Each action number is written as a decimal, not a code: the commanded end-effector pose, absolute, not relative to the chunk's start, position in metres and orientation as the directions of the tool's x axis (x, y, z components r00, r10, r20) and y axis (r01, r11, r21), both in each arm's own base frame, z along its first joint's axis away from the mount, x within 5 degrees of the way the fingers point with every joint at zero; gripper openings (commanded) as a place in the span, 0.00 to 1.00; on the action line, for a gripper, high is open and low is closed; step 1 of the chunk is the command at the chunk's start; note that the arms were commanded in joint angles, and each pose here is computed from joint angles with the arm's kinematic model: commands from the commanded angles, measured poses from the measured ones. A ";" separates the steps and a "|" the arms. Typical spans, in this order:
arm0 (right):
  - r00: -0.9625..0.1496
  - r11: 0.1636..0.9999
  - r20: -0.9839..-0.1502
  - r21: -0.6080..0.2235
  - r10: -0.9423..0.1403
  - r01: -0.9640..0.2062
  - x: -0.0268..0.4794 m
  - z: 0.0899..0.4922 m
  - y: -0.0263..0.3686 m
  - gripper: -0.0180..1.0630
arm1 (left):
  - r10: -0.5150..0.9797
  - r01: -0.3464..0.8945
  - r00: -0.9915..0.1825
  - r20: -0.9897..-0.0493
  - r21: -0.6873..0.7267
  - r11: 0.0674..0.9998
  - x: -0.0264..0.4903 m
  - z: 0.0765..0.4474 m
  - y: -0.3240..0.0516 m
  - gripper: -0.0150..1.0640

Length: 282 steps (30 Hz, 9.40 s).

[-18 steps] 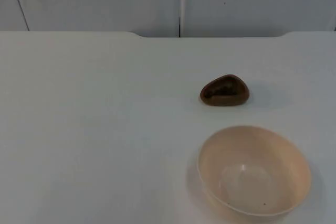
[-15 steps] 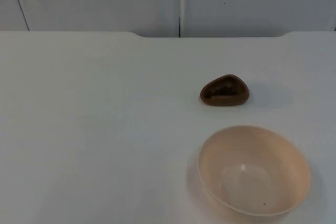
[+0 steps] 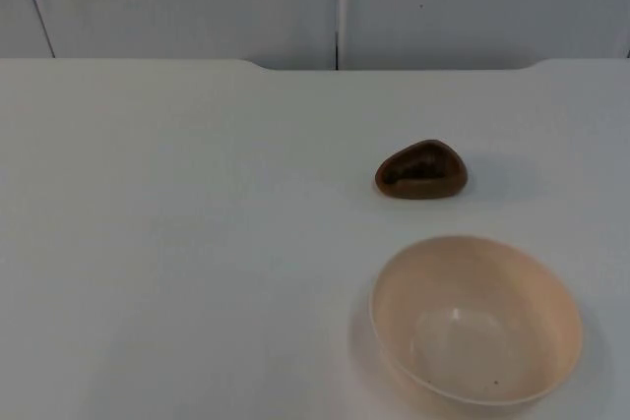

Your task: Pick up the bowl with the left hand and pour the coffee beans from the cup into the bowl with the right hand.

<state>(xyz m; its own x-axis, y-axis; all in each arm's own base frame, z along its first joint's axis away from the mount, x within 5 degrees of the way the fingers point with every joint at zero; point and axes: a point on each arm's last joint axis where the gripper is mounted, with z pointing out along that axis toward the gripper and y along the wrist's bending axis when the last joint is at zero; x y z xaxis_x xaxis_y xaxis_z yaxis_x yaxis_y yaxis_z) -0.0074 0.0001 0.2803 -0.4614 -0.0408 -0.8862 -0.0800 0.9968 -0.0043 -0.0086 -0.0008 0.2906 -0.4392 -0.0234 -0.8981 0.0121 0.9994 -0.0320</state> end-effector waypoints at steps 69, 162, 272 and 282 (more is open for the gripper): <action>-0.457 0.997 -0.888 -0.009 -0.042 -0.074 -0.007 0.280 0.000 0.99 | -0.040 0.384 -0.683 -0.729 -0.405 0.830 0.130 0.331 -0.052 0.99; -0.457 0.997 -0.888 -0.009 -0.042 -0.074 -0.007 0.280 0.000 0.99 | 0.364 0.390 -0.914 -0.179 -0.143 0.910 0.260 0.165 -0.249 0.98; -0.457 0.997 -0.888 -0.009 -0.042 -0.074 -0.007 0.280 0.000 0.99 | 0.166 0.207 -0.975 -0.145 -0.339 0.918 0.275 0.112 -0.247 0.10; -0.457 0.997 -0.888 -0.009 -0.042 -0.074 -0.007 0.280 0.000 0.99 | 0.188 0.227 -0.971 -0.147 -0.335 0.914 0.273 0.119 -0.246 0.01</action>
<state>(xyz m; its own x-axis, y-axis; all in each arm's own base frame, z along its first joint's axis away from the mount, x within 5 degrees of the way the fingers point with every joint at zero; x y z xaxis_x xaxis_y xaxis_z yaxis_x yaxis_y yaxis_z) -0.0074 0.0001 0.2803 -0.4614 -0.0408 -0.8862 -0.0800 0.9968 -0.0043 0.2742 -0.2468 0.1128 -0.9723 0.1852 -0.1427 0.2231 0.9174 -0.3295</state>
